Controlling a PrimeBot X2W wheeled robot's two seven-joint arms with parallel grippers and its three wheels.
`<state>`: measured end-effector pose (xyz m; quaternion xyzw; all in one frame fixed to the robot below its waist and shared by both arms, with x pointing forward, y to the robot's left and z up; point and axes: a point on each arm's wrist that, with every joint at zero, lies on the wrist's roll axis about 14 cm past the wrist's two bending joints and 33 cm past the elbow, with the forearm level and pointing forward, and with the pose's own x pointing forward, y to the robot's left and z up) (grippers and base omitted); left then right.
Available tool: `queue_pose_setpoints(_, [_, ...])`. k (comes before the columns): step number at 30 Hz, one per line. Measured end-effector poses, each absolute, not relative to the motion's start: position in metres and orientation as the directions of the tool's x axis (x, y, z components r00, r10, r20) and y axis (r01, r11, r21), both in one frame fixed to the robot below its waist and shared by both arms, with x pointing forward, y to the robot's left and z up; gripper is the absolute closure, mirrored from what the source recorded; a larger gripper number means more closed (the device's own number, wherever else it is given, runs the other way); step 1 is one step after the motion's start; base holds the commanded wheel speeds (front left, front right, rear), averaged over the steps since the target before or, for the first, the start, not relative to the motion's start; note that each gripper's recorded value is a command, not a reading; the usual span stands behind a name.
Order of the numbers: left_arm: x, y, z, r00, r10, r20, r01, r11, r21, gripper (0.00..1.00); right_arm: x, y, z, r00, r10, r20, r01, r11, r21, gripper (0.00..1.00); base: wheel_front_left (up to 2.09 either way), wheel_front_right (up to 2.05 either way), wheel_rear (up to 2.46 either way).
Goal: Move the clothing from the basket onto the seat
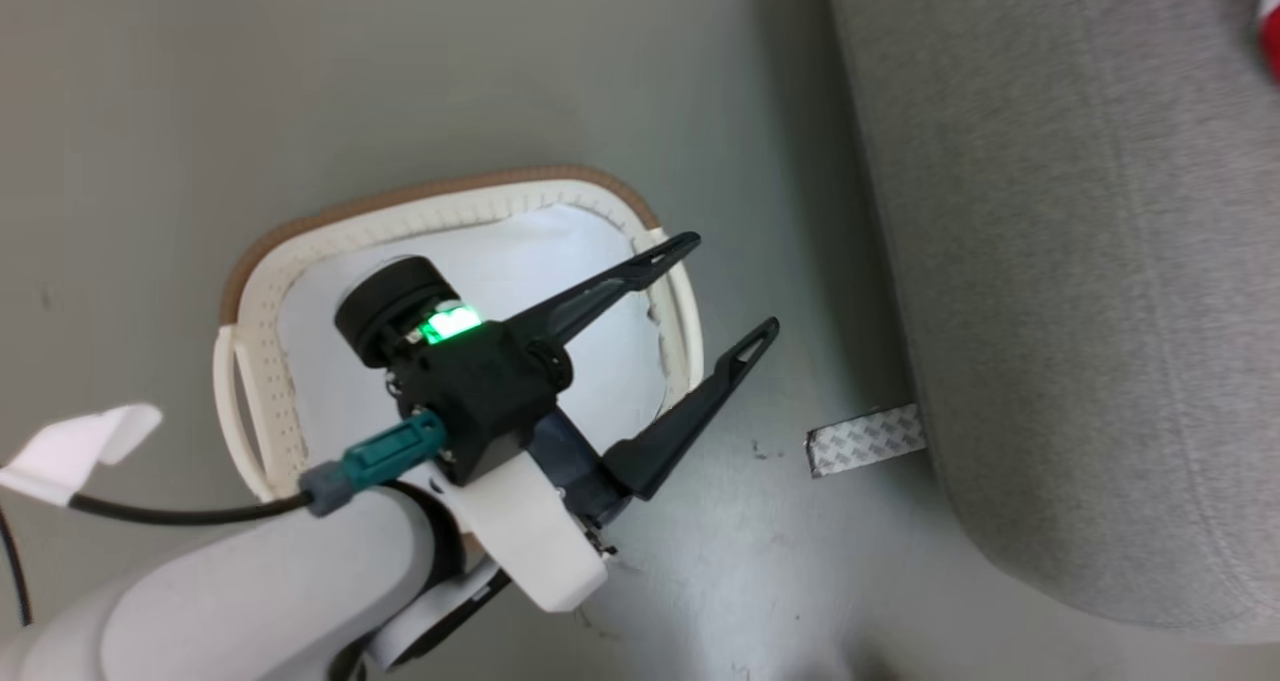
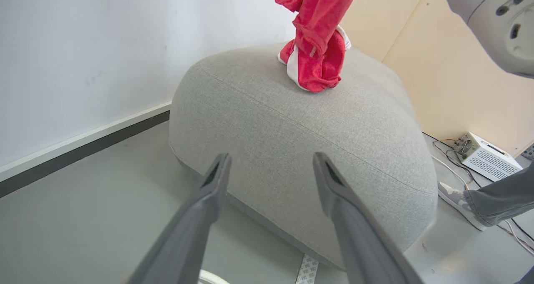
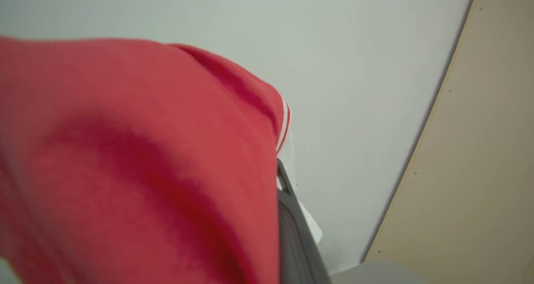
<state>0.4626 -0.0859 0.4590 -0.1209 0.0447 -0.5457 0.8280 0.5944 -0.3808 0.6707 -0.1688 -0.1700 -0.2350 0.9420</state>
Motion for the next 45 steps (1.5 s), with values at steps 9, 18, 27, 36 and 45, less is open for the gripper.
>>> queue_pose_setpoints(9, [0.469, -0.070, 0.426, 0.429, -0.903, -0.006, 0.863, 0.412, -0.292, 0.00, 0.546, -0.457, 0.559, 0.772, -0.621, 0.136, 0.616, 0.679, -0.400, 1.00, 0.00, 0.00, 0.00])
queue_pose_setpoints(18, [0.468, -0.060, 0.399, 0.444, -0.894, -0.063, 0.835, 0.438, -0.332, 0.00, 0.475, -0.476, 0.452, 0.647, -0.756, -0.097, 0.667, 0.623, -0.408, 0.00, 0.00, 0.00, 0.00])
queue_pose_setpoints(27, [0.463, -0.060, 0.402, 0.442, -0.893, -0.080, 0.831, 0.442, -0.339, 0.00, 0.446, -0.470, 0.417, 0.659, -0.737, -0.150, 0.658, 0.661, -0.359, 0.00, 0.00, 0.00, 0.00])
queue_pose_setpoints(36, [0.458, -0.053, 0.429, 0.505, -0.861, -0.056, 0.807, 0.494, -0.323, 0.00, 0.416, -0.444, 0.409, 0.725, -0.668, -0.169, 0.606, 0.735, -0.304, 0.00, 0.00, 0.00, 0.00])
queue_pose_setpoints(45, [0.452, -0.030, 0.459, 0.646, -0.762, -0.051, 0.710, 0.623, -0.328, 0.00, 0.409, -0.407, 0.450, 0.823, -0.561, -0.088, 0.529, 0.814, -0.241, 0.00, 0.00, 0.00, 0.00])
